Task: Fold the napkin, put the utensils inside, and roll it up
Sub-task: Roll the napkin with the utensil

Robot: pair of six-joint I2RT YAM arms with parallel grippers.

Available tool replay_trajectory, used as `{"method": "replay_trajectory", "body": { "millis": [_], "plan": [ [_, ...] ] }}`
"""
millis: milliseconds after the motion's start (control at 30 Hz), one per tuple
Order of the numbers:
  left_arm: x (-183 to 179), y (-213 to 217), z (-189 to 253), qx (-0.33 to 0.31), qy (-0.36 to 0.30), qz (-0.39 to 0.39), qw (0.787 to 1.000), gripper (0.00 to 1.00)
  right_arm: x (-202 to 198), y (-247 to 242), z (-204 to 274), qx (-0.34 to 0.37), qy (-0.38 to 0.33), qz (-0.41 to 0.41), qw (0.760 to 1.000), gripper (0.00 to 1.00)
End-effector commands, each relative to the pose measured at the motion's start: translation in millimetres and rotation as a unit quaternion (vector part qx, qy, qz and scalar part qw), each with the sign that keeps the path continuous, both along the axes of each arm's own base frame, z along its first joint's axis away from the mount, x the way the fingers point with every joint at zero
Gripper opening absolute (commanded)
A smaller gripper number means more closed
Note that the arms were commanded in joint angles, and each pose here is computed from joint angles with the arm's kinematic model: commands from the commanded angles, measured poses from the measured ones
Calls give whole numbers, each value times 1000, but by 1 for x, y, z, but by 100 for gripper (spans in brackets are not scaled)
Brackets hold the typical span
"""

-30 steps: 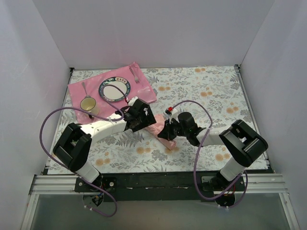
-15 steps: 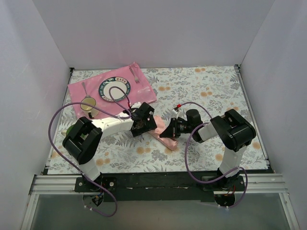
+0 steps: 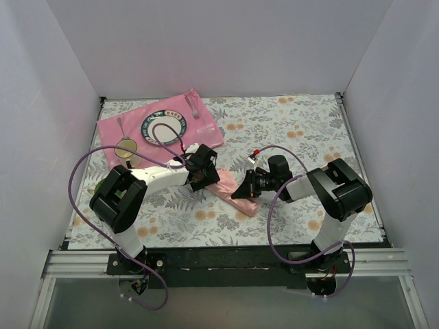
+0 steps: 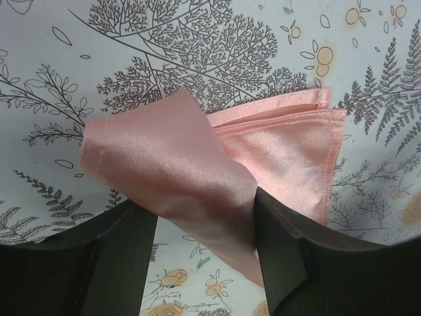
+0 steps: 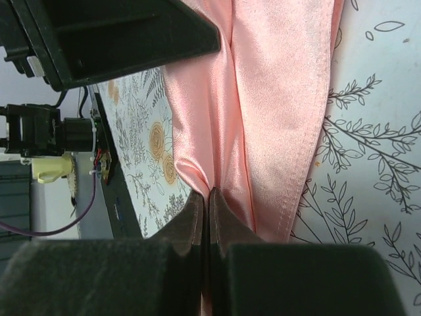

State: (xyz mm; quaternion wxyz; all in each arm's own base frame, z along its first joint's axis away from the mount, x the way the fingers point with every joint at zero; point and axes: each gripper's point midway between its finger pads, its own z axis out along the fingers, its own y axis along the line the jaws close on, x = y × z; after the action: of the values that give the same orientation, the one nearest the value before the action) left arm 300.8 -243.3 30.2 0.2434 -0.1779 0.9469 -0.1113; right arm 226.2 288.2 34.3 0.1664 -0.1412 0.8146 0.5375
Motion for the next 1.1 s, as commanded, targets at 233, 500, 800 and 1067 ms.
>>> {"method": "replay_trajectory", "body": {
  "millis": [233, 500, 800, 1067],
  "plan": [
    [4, 51, -28, 70, 15, 17, 997, 28, -20, -22, -22, -76, 19, 13, 997, 1],
    [4, 38, -32, 52, 31, -14, 998, 25, 2, -25, -2, -199, -117, 39, 972, 44],
    [5, 22, -26, 32, 43, -49, 997, 25, 22, 0, 44, -326, -375, 58, 866, 69],
    [0, 17, -30, 23, 60, -59, 996, 25, 25, 38, 24, -379, -444, 85, 807, 73]
  ]
}}
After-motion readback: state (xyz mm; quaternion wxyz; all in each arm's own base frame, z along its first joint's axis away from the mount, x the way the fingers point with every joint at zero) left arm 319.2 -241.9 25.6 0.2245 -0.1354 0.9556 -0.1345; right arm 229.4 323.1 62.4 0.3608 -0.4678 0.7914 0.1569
